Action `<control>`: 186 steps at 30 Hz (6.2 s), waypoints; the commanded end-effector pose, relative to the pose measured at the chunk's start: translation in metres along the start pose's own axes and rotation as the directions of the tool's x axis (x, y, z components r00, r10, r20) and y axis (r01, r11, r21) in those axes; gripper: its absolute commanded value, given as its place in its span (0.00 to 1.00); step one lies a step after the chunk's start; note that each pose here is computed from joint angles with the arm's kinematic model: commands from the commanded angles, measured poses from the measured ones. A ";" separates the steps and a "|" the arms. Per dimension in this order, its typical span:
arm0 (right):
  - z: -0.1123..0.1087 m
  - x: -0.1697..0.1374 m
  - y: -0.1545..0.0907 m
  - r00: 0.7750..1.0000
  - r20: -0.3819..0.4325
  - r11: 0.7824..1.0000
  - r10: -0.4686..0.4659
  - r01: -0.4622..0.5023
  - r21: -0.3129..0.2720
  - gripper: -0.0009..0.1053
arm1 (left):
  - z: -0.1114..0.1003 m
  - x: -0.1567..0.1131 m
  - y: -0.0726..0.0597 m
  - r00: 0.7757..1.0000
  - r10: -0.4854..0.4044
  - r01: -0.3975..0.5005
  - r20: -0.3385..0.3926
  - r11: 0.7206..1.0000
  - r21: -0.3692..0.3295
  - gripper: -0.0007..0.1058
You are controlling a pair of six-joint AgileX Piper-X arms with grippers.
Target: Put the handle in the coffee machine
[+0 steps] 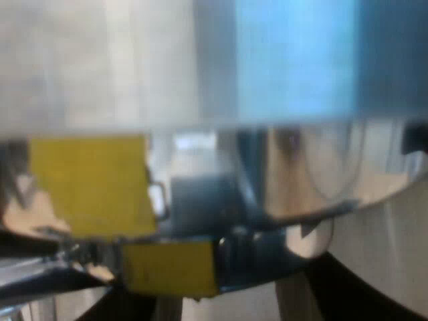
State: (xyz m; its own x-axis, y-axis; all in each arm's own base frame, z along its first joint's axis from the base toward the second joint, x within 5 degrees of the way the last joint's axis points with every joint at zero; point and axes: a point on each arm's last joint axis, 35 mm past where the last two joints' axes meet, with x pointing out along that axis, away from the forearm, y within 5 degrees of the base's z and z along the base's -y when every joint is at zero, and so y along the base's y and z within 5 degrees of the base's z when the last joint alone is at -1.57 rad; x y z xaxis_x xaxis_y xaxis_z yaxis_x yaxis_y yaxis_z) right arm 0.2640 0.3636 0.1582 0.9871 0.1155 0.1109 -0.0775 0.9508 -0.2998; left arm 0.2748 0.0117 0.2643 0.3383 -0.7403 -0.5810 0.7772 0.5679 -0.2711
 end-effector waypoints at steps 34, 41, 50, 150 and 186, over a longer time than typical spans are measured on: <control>0.074 0.009 -0.023 0.982 0.158 0.992 -0.103 0.090 0.092 0.35 | 0.025 -0.028 -0.025 0.993 -0.055 0.048 0.101 0.996 0.072 0.73; 0.077 0.009 -0.025 0.981 0.161 0.991 -0.108 0.092 0.099 0.35 | 0.034 -0.035 -0.026 0.993 -0.042 0.033 0.107 0.996 0.086 0.73; 0.077 0.009 -0.025 0.981 0.161 0.991 -0.108 0.092 0.099 0.35 | 0.047 -0.068 -0.018 0.986 0.060 -0.073 0.153 0.994 0.082 0.66; 0.099 -0.008 -0.040 0.975 0.094 0.979 -0.202 0.199 0.041 0.18 | 0.036 0.007 -0.055 0.952 -0.146 0.110 -0.270 0.983 -0.147 0.01; 0.122 -0.143 -0.082 0.976 -0.049 0.976 0.213 -0.215 -0.040 0.12 | 0.018 -0.001 -0.073 0.986 -0.031 -0.014 -0.161 0.963 -0.270 0.01</control>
State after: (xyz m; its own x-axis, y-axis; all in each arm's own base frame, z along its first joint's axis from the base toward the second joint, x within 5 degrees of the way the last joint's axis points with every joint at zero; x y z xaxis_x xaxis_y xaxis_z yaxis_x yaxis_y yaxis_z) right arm 0.1140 0.3058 0.2789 0.9681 0.2504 0.0091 -0.2225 0.8757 -0.4285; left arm 0.2299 -0.0308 0.2960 0.2460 -0.6442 -0.7242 0.5938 0.6907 -0.4127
